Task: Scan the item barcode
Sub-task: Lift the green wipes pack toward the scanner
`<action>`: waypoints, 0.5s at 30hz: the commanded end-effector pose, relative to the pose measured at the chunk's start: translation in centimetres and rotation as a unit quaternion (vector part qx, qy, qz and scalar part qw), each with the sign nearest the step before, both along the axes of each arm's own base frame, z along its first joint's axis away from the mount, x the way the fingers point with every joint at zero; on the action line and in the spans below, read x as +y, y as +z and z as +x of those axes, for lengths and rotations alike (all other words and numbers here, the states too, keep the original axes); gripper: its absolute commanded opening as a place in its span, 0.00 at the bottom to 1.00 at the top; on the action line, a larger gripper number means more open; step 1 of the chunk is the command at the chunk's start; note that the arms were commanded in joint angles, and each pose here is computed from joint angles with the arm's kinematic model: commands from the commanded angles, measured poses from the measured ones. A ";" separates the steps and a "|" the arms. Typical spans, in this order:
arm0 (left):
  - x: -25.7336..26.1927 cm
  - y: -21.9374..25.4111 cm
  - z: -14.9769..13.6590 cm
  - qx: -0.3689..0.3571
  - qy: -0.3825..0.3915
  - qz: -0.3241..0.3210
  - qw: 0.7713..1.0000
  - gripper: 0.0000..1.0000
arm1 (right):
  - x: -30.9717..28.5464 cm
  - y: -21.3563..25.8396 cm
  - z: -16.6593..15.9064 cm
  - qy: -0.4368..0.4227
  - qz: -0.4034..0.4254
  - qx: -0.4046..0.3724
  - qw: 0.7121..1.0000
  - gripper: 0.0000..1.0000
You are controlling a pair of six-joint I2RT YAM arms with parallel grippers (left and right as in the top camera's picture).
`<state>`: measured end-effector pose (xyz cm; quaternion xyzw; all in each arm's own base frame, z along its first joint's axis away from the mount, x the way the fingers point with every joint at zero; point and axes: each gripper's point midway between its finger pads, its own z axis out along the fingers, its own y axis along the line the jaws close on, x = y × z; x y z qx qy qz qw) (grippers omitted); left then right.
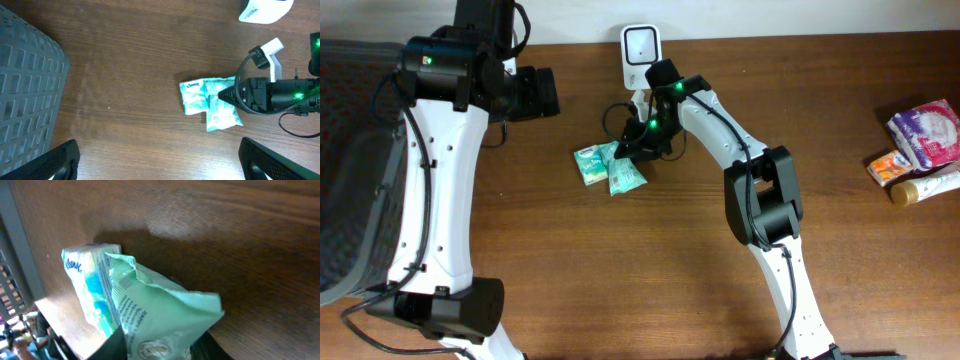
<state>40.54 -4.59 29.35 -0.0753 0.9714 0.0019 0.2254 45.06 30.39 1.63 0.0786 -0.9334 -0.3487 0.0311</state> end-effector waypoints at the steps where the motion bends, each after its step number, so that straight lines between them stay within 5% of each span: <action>1: 0.3 0.5 0.0 -0.008 0.005 0.001 1.000 0.99 | -0.3 -2.3 -1.1 0.005 -0.030 0.016 0.999 0.04; 10: 0.3 0.5 0.0 -0.008 0.005 0.001 1.000 0.99 | -2.5 8.2 3.7 -0.032 0.009 -0.072 0.997 0.04; 15: 0.3 0.5 0.0 -0.008 0.005 0.001 1.000 0.99 | -4.7 16.7 5.4 -0.013 0.166 -0.120 0.979 0.04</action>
